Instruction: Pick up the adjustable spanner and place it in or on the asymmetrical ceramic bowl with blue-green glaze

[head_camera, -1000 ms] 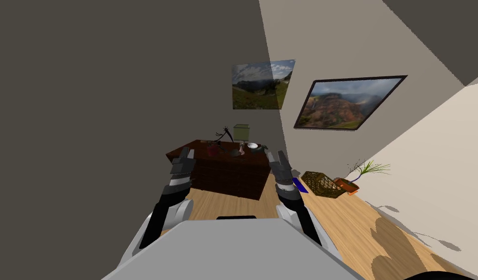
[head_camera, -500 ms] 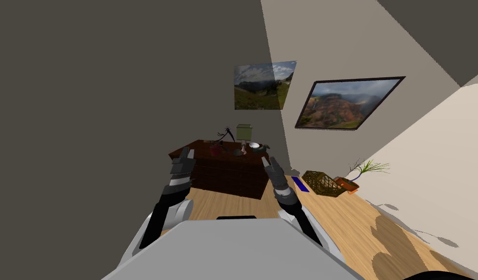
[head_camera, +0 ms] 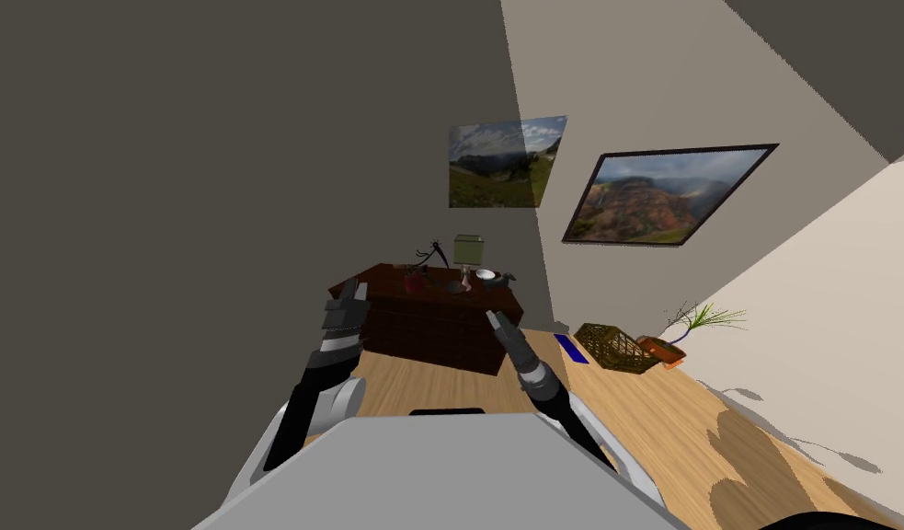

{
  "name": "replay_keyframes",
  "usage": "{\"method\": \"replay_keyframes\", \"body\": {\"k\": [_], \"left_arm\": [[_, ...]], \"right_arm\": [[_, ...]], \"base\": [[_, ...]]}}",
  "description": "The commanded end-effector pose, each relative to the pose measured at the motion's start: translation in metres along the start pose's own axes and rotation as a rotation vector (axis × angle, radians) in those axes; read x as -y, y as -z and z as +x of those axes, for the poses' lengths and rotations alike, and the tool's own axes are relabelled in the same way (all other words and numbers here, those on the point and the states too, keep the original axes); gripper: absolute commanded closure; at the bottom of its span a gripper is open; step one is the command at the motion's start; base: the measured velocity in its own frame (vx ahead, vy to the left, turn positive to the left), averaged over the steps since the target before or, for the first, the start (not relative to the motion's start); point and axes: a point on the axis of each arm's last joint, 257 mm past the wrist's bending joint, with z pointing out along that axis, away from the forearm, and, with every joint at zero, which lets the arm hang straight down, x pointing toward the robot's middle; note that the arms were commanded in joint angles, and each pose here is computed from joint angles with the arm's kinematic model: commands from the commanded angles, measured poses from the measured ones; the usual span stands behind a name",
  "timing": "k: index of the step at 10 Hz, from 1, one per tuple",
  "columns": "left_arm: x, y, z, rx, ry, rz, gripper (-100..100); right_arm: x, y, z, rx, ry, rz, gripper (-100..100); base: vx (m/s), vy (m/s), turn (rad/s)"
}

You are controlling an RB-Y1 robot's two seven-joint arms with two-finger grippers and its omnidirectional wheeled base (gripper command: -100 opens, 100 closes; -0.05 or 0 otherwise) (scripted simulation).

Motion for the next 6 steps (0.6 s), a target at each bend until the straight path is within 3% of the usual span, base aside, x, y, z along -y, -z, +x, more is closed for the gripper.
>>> {"method": "replay_keyframes", "body": {"k": [1,4,6], "left_arm": [[0.000,0.000,0.000,0.000,0.000,0.000,0],[0.000,0.000,0.000,0.000,0.000,0.000,0],[0.000,0.000,0.000,0.000,0.000,0.000,0]], "right_arm": [[0.009,0.011,0.010,-0.052,0.005,0.024,-100],[0.036,0.041,0.038,-0.179,0.004,0.102,-100],[0.041,0.048,0.040,-0.213,0.012,0.120,-100]], "base": [[-0.029,0.078,0.018],[-0.036,0.094,0.045],[-0.029,0.060,0.010]]}}
